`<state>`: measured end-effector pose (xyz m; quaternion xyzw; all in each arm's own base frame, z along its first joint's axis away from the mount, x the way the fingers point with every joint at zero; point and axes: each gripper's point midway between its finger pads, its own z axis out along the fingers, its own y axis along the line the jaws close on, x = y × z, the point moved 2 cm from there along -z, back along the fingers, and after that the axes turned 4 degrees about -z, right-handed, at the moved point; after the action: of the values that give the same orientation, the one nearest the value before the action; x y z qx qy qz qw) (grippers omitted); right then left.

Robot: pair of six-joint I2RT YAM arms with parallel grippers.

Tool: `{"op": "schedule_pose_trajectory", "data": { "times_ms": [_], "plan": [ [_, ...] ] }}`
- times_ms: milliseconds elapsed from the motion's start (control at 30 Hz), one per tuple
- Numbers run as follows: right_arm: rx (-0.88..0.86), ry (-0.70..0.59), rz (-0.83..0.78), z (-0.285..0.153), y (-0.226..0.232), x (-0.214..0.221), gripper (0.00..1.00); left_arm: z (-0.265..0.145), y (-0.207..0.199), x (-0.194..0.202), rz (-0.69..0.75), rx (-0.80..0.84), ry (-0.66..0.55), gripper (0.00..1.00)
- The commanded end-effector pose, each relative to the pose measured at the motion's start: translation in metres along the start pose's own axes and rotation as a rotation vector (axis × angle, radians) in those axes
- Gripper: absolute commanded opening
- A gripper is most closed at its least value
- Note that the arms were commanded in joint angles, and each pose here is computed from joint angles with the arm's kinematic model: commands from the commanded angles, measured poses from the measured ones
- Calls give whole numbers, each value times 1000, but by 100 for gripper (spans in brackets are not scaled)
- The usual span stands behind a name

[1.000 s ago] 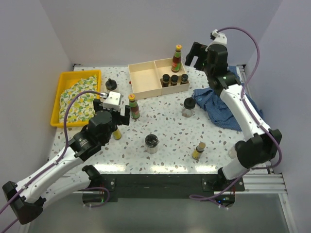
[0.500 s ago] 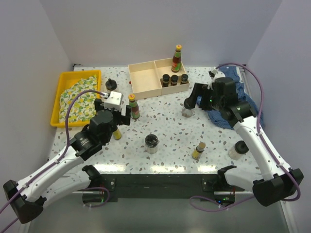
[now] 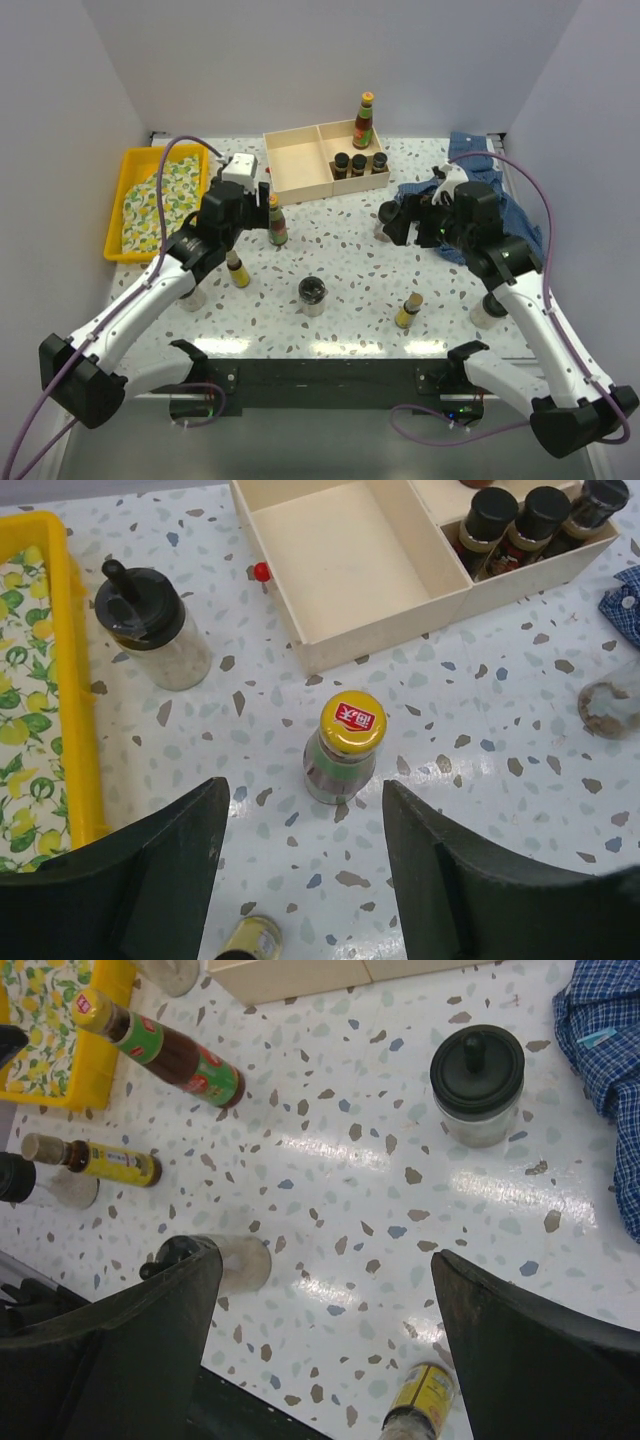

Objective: Organize the condiment bottles
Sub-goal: Move the bottle to the center of the board.

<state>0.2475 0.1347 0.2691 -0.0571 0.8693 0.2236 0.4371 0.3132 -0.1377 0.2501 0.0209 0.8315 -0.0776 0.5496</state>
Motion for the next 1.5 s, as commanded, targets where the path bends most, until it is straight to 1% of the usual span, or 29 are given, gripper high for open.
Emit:
{"op": "schedule_pose_trajectory", "data": {
  "times_ms": [0,67,100,267,300,467,633,733,800,900,967,1033,1067,1100,1167,1200,1267,1300,1333,1367,1400,1433,1467],
  "plan": [
    [-60,-71,-52,-17,9,-3,91,10,-22,-13,-14,117,29,65],
    [-83,-87,-52,-21,11,0,91,16,-24,-8,-8,114,55,64],
    [-97,-106,-55,-22,13,-2,91,18,-23,-8,-4,107,56,64],
    [-97,-122,-59,-25,12,0,91,30,-21,0,28,86,57,63],
    [-100,-128,-61,-26,13,-1,91,33,-19,-1,41,77,46,64],
    [-115,-145,-63,-33,17,-5,91,53,-13,6,109,13,65,63],
    [-103,-165,-67,-38,15,-7,91,67,-13,14,139,-1,92,56],
    [-102,-167,-69,-40,15,-5,91,69,-18,8,139,20,67,52],
    [-101,-164,-70,-40,14,-4,91,70,-20,3,145,30,47,52],
    [-98,-162,-75,-42,14,-3,91,75,-20,-1,155,13,41,56],
    [-97,-169,-79,-43,14,-5,91,78,-21,-1,163,13,49,57],
    [-94,-175,-81,-44,14,-6,91,81,-23,0,167,24,55,51],
    [-91,-176,-80,-44,13,-6,91,81,-25,1,167,38,59,46],
    [-92,-177,-82,-44,14,-6,91,81,-27,1,166,42,59,33],
    [-88,-173,-81,-44,13,-6,91,79,-32,-1,166,60,53,25],
    [-87,-175,-83,-44,13,-6,91,77,-35,-2,164,66,49,19],
    [-83,-172,-85,-43,12,-5,91,70,-46,-11,163,97,31,12],
    [-81,-174,-87,-44,12,-5,91,67,-51,-13,166,112,31,6],
    [-77,-169,-85,-42,10,-4,91,63,-62,-15,171,140,26,4],
    [-77,-170,-85,-42,10,-4,91,59,-71,-25,171,158,8,2],
    [-80,-169,-84,-41,11,-4,91,60,-79,-24,180,170,14,0],
    [-80,-166,-79,-40,11,-4,91,54,-96,-33,189,200,-5,0],
    [-83,-165,-80,-39,11,-5,91,53,-102,-34,199,199,-3,0]
  ]
}}
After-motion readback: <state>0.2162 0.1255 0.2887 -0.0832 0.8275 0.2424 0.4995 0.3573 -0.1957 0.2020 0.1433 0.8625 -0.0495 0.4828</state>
